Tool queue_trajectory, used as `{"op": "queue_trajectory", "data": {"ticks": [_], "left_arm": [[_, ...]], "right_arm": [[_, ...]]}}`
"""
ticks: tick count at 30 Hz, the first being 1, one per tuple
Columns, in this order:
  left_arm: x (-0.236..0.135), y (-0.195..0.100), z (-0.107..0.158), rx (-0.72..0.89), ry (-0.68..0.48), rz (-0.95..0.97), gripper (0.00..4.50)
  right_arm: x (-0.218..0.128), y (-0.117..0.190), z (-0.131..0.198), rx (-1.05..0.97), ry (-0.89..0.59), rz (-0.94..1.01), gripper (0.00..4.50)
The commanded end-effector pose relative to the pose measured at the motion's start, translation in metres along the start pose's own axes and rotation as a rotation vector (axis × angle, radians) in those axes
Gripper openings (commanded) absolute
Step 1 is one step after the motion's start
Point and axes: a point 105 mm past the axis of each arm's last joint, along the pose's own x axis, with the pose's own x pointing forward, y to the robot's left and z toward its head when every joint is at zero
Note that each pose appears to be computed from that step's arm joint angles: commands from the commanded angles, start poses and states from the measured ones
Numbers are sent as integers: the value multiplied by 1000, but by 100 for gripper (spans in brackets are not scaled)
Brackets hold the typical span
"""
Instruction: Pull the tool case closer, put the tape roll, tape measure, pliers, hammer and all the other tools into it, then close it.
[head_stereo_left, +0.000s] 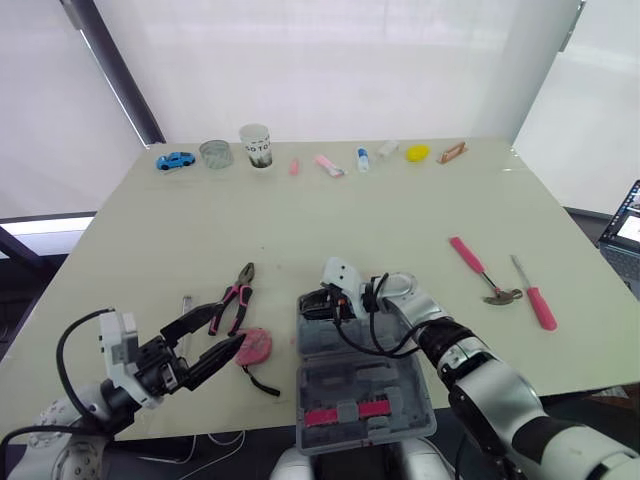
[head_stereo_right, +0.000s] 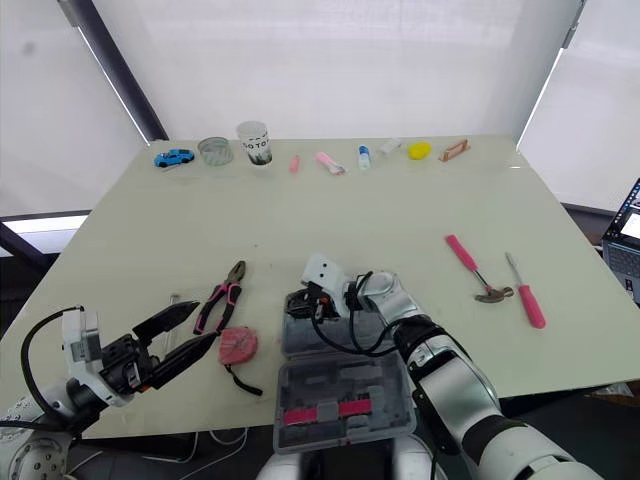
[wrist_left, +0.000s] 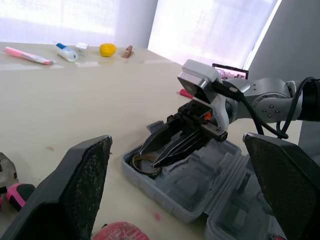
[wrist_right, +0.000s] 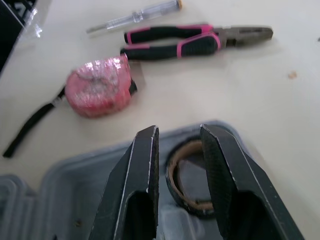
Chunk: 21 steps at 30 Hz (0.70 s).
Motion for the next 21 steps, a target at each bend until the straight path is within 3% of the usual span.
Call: {"op": "queue_trajectory", "data": {"ticks": [1,11,15,21], "left_arm": [[4,-4,9,40,-1,-28,450],[10,-5,2,40,20,-32,450],[12,-4,-2,37,25,-24,450],[11,0,-11,40,38,34,450]], "right_arm": [[3,-7,12,-50,-17,-31,135],[1,3,-39,-90,230,2,135],[-2,-4,-18,-29,69,-41,135],[-34,-16,30,11,-326,-135,135]]}}
